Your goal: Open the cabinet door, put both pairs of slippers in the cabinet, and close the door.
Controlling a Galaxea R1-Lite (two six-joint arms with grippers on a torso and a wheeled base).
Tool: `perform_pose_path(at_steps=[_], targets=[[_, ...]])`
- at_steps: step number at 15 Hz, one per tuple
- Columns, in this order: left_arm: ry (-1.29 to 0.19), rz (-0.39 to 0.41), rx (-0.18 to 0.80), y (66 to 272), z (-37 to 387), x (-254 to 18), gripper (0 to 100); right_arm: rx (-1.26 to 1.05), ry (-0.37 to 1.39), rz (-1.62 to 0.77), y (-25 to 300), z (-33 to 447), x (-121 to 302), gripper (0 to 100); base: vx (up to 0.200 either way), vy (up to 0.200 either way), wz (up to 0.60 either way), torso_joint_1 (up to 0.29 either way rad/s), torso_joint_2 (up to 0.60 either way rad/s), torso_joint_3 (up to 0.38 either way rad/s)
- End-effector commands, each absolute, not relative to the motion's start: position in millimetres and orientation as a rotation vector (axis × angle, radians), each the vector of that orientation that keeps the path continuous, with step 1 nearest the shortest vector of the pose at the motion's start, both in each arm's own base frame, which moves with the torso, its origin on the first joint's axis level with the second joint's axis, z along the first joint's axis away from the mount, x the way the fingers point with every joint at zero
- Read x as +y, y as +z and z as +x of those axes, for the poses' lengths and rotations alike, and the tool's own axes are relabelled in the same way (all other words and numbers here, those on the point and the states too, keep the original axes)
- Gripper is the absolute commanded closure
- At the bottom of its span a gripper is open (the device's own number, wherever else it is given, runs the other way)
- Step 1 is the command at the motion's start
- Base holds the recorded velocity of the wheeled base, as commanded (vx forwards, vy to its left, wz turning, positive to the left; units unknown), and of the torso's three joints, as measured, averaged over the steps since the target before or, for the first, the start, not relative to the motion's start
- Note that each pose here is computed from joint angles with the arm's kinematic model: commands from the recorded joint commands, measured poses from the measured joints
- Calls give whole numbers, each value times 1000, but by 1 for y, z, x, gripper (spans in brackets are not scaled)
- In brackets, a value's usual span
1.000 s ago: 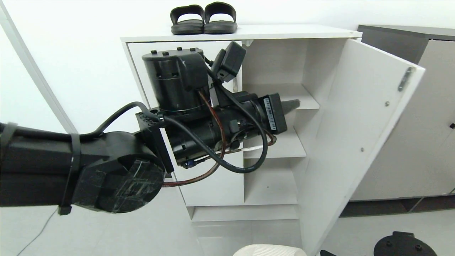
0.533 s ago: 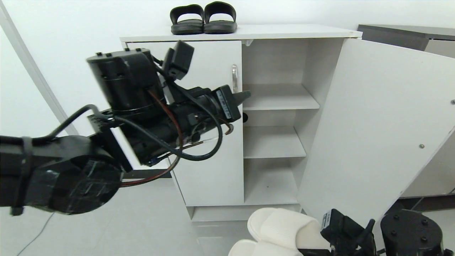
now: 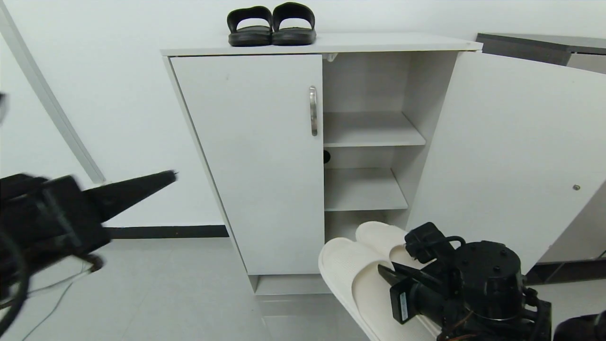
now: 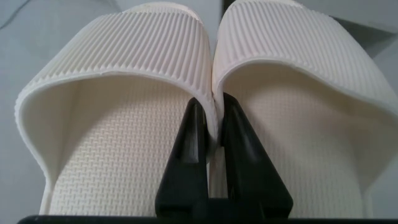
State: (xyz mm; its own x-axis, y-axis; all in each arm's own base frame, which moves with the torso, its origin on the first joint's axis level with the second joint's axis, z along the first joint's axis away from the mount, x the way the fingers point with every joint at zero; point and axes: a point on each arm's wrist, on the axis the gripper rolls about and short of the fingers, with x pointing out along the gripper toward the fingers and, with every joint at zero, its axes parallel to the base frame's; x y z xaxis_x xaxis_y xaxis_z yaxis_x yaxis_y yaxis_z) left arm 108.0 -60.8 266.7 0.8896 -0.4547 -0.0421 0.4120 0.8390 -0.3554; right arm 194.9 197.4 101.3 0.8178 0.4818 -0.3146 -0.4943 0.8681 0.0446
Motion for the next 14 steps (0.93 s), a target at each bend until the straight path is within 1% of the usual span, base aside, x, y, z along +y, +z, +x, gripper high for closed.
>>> perform_pose_path(at_steps=[1, 2, 4, 5, 7, 8, 9, 11, 12, 13, 14], targets=[[-206, -354, 48, 237, -2, 3, 100, 329, 444, -49, 92, 215, 206, 100, 0, 0, 0, 0, 0, 0], [-158, -346, 39, 223, -26, 9, 100, 326, 428, -49, 91, 218, 205, 100, 0, 0, 0, 0, 0, 0], [-37, -317, 34, 192, -49, 9, 100, 330, 427, -51, 90, 218, 205, 100, 0, 0, 0, 0, 0, 0], [37, -296, 25, 175, -52, 7, 100, 330, 428, -53, 90, 218, 204, 100, 0, 0, 0, 0, 0, 0], [116, -234, 14, 139, -57, 3, 100, 332, 432, -56, 90, 216, 205, 100, 0, 0, 0, 0, 0, 0], [119, -190, 21, 124, -56, 3, 100, 333, 434, -56, 89, 215, 206, 100, 0, 0, 0, 0, 0, 0], [124, -169, 49, 113, -49, 3, 100, 336, 434, -58, 89, 215, 206, 100, 0, 0, 0, 0, 0, 0], [114, -168, 32, 91, -33, 3, 100, 340, 437, -61, 88, 213, 205, 100, 0, 0, 0, 0, 0, 0], [90, -163, 10, 84, -28, 2, 100, 337, 437, -59, 88, 213, 205, 100, 0, 0, 0, 0, 0, 0], [-12, -164, -51, 83, -24, 0, 100, 343, 435, -61, 87, 213, 205, 100, 0, 0, 0, 0, 0, 0], [-80, -162, -58, 82, -23, -2, 100, 344, 438, -62, 87, 212, 205, 100, 0, 0, 0, 0, 0, 0]])
